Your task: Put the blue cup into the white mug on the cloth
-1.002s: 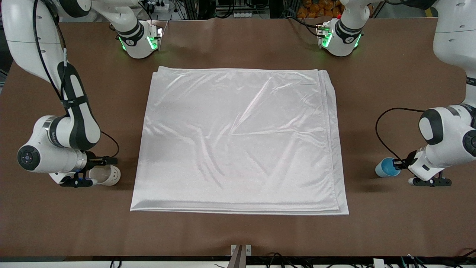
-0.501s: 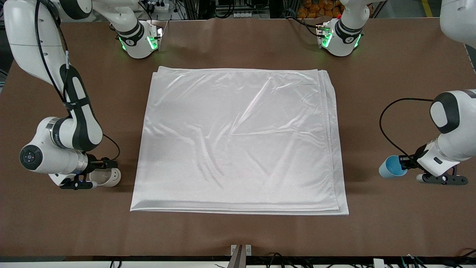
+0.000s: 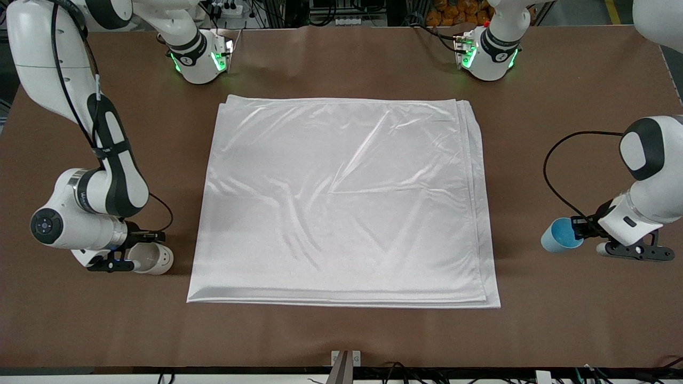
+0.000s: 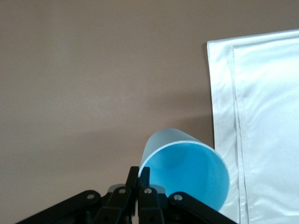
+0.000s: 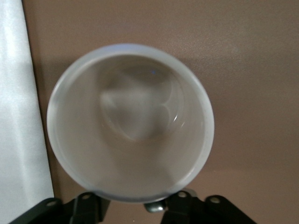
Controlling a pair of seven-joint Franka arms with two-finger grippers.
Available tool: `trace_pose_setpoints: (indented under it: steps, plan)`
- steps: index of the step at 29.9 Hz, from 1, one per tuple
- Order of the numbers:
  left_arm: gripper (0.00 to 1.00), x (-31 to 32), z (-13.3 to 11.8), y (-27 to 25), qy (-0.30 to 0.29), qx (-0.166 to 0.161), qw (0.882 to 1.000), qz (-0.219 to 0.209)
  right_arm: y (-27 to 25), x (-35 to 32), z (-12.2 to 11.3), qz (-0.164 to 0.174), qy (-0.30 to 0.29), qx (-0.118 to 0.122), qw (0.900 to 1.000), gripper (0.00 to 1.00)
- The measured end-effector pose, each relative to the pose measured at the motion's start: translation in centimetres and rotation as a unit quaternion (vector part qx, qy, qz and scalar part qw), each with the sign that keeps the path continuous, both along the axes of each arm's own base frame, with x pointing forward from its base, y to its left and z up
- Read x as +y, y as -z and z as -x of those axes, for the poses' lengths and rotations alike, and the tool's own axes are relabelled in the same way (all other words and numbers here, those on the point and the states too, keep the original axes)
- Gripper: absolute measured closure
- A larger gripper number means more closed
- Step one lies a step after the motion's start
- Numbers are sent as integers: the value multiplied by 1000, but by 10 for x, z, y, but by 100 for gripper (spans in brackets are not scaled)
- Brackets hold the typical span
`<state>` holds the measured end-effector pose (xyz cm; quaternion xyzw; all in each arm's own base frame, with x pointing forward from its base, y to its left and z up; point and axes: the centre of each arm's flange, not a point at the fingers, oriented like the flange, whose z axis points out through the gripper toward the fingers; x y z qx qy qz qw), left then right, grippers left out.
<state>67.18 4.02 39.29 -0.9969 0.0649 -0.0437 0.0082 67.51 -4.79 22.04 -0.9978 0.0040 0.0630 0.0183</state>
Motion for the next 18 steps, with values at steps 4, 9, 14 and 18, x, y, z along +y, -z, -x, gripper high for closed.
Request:
trace_pose_setpoints:
  steps: [4,9,14,18]
  plan:
    - [97,-3,0,-9,2,6,1000,0,0,2,0,0,-1,0,1000,65]
    - [97,-15,-1,-36,2,15,1000,1,-1,3,-1,0,-2,-1,1000,81]
    - [97,-28,1,-53,-2,20,1000,2,-1,7,-1,0,-5,-1,1000,81]
    - [97,-36,1,-59,1,18,1000,4,-3,12,-3,0,-9,-3,1000,81]
